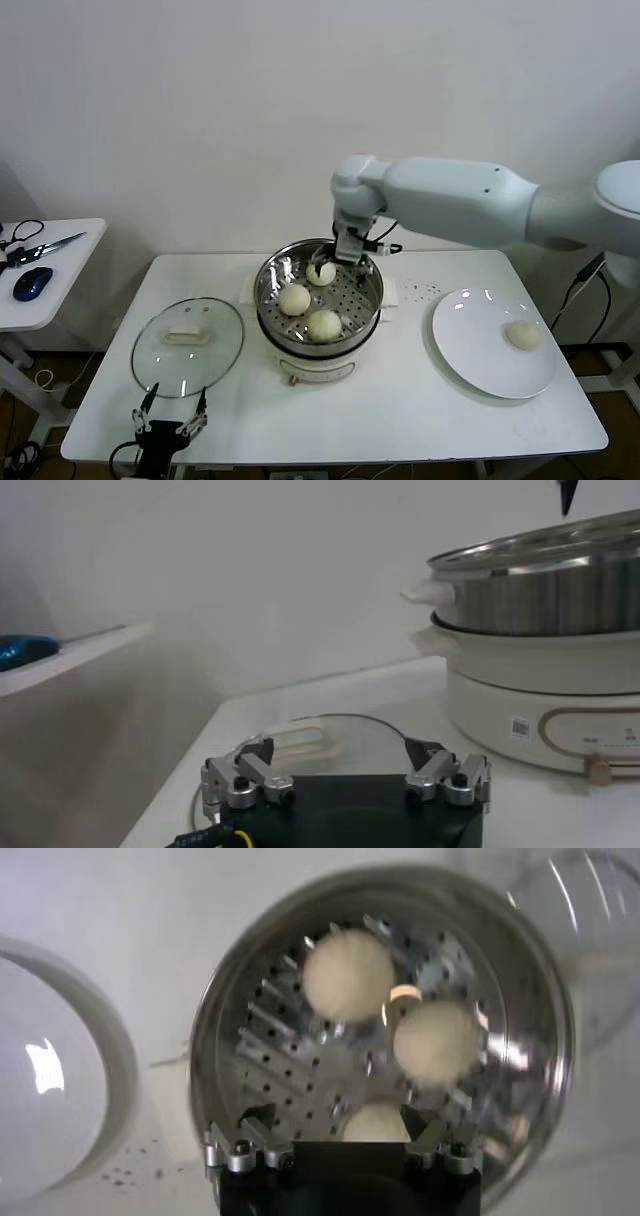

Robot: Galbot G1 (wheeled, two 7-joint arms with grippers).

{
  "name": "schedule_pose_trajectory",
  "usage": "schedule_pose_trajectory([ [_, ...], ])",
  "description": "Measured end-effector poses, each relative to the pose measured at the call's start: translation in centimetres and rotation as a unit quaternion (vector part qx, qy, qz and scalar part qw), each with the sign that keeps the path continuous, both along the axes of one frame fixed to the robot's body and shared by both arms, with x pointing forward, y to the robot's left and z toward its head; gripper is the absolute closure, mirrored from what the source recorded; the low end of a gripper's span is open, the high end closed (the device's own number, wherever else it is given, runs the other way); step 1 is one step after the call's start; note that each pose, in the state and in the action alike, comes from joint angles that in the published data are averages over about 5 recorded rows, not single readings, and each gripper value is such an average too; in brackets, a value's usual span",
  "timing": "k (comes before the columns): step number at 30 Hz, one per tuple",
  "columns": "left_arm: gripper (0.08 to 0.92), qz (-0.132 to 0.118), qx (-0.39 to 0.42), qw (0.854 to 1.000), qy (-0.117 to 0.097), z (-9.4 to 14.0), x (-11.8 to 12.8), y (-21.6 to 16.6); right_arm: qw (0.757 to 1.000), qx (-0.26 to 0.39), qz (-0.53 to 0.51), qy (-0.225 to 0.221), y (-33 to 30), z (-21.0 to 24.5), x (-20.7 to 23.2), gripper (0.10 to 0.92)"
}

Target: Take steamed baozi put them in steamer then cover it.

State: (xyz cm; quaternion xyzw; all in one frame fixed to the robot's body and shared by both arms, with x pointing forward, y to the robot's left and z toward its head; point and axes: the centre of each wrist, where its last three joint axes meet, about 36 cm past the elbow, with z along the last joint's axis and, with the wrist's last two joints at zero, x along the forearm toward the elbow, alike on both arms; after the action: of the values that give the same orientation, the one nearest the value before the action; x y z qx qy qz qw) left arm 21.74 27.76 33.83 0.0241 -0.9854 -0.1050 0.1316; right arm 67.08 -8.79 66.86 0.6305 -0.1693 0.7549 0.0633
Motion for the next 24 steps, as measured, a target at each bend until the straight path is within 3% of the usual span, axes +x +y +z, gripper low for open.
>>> schedule_pose_trajectory([
  [5,0.177,-0.001,0.003,1.0,-0.005,0.4,0.2,0.2,0.986,0.046,-0.159,-0.005,-6.8,1.3,1.3,0.2],
  [10,0.177,-0.004,0.004,1.0,-0.008,0.7,0.5,0.1,0.949,0.076,-0.306,0.003,-14.8,0.8,1.4,0.2],
  [17,0.177,-0.005,0.007,1.0,-0.011,1.1,0.8,-0.1,0.888,0.085,-0.451,0.029,-26.0,-3.7,-0.1,0.2],
  [24,0.177,-0.004,0.01,1.0,-0.01,1.2,0.7,-0.2,0.845,0.07,-0.528,0.043,-34.2,-9.4,-2.3,0.2],
])
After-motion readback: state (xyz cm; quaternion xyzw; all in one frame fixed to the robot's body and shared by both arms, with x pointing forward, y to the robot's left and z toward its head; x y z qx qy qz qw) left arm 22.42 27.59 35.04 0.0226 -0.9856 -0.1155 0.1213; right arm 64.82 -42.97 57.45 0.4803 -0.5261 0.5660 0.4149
